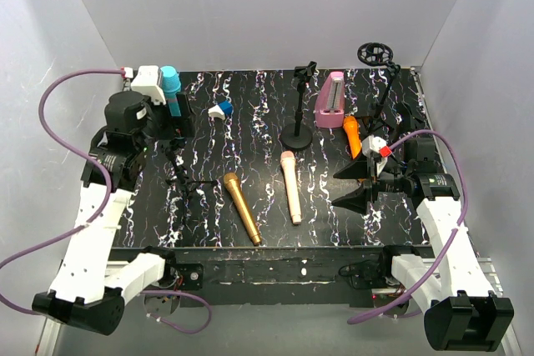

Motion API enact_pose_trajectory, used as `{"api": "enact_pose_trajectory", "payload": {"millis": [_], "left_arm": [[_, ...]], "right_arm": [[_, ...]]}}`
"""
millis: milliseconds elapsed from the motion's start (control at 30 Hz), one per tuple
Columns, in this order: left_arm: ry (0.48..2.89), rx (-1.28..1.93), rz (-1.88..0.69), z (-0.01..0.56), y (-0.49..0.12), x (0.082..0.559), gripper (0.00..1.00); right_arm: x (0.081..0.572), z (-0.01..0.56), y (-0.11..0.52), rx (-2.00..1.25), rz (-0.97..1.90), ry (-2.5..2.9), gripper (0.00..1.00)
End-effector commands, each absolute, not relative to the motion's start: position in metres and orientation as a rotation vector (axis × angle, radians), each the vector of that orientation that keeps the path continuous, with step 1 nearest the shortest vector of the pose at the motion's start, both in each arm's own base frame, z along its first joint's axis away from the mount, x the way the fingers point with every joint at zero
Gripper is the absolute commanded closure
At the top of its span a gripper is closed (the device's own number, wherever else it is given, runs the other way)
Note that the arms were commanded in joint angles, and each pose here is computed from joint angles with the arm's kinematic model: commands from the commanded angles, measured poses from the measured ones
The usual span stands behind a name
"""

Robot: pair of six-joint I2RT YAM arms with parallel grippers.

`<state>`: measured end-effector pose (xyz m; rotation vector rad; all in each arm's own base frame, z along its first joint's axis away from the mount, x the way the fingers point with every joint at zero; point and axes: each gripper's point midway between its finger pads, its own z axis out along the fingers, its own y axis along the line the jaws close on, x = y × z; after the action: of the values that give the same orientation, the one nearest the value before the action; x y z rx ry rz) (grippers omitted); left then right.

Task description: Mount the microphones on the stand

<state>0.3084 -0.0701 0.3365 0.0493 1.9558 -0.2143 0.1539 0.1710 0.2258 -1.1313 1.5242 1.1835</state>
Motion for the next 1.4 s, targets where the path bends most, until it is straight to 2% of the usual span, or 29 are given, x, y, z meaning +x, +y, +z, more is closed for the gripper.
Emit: {"api": "enact_pose_trajectory", "payload": {"millis": [0,633,867,1067,1367], "left_arm": [[1.873,0.041,-0.240,0.370,-0.066,0.287,0.02],[1.810,-0.010,-0.316,0.364,-0.059,0.223,0.02],[1.703,-0.079,-0.347,0.355,-0.048,0.188,0.02],[1.765,-0.208,-0.425,0.308,-0.049,0.177,0.03],[1.817,-0.376,-0.433,0.253,-0.046,0.197,0.04]], "right_arm": [[0.150,0.232,0.172,-1.145,1.188,1.478,0.12],[0.148,0.233,0.171,-1.154,1.166,1.468,0.12],[0.147,0.234,0.171,-1.160,1.157,1.463,0.12],[0.148,0.233,0.170,-1.164,1.149,1.468,0.12],[0.148,0.234,0.170,-1.166,1.143,1.464,0.12]]}}
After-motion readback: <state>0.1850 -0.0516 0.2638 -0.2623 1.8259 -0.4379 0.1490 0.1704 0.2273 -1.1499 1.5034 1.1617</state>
